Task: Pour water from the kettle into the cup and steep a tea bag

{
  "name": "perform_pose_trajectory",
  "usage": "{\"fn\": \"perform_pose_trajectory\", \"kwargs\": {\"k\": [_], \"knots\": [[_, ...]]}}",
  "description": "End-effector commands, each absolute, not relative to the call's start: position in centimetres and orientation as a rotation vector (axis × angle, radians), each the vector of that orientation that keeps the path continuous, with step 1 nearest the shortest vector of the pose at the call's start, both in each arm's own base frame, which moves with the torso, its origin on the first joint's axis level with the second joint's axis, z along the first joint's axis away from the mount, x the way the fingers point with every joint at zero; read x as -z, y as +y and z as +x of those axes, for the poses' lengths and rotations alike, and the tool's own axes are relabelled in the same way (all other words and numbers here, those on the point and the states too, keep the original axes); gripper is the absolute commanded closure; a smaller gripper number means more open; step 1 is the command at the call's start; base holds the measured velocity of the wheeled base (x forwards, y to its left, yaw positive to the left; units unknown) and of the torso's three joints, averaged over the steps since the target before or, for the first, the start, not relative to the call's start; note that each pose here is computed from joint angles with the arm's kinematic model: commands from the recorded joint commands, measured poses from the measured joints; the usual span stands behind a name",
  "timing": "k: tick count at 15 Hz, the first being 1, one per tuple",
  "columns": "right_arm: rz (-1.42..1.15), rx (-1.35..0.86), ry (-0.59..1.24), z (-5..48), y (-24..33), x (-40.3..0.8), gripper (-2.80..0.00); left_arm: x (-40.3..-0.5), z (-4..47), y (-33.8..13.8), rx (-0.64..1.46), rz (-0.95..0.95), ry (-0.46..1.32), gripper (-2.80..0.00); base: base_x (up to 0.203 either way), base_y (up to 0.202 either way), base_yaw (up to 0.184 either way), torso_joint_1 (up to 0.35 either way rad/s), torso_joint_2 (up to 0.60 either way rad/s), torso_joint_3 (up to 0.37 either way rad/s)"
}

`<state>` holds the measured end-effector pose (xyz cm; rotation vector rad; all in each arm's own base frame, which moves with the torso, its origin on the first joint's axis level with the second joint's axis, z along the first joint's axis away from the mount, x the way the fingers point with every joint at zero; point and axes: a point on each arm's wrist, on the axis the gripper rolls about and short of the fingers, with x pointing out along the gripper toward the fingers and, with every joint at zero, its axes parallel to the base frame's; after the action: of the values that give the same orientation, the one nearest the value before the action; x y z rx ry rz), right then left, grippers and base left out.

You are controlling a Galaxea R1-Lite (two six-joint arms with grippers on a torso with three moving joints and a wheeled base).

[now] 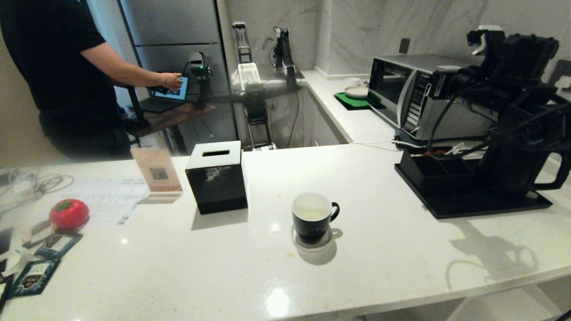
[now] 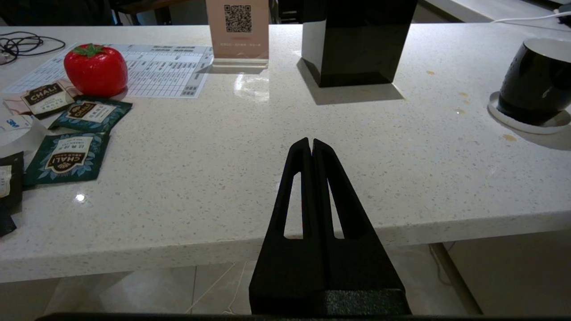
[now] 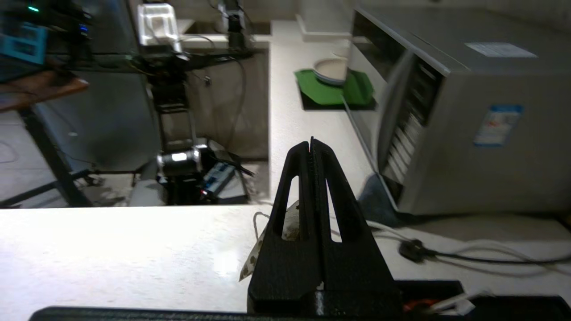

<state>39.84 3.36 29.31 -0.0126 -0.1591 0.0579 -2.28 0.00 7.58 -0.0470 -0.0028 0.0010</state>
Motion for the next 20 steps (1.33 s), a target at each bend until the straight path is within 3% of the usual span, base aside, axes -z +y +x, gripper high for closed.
{"fn": "perform_pose_trajectory", "kwargs": {"k": [1,13,20], "knots": [[-0.011,-0.089,-0.18,38.8,4.6,-29.9,0.0,-7.6,-2.3,0.0,-0.001,-0.048,-0.002,0.0,0.0,0.0,0.0,0.0,0.0,0.0],[0.025,-0.363,-0.214,34.0,14.0,-31.4,0.0,-7.6,-2.3,0.0,-0.001,-0.048,-0.002,0.0,0.0,0.0,0.0,0.0,0.0,0.0],[0.033,-0.43,-0.205,30.8,14.9,-31.7,0.0,-7.6,-2.3,0.0,-0.001,-0.048,-0.002,0.0,0.0,0.0,0.0,0.0,0.0,0.0]]}}
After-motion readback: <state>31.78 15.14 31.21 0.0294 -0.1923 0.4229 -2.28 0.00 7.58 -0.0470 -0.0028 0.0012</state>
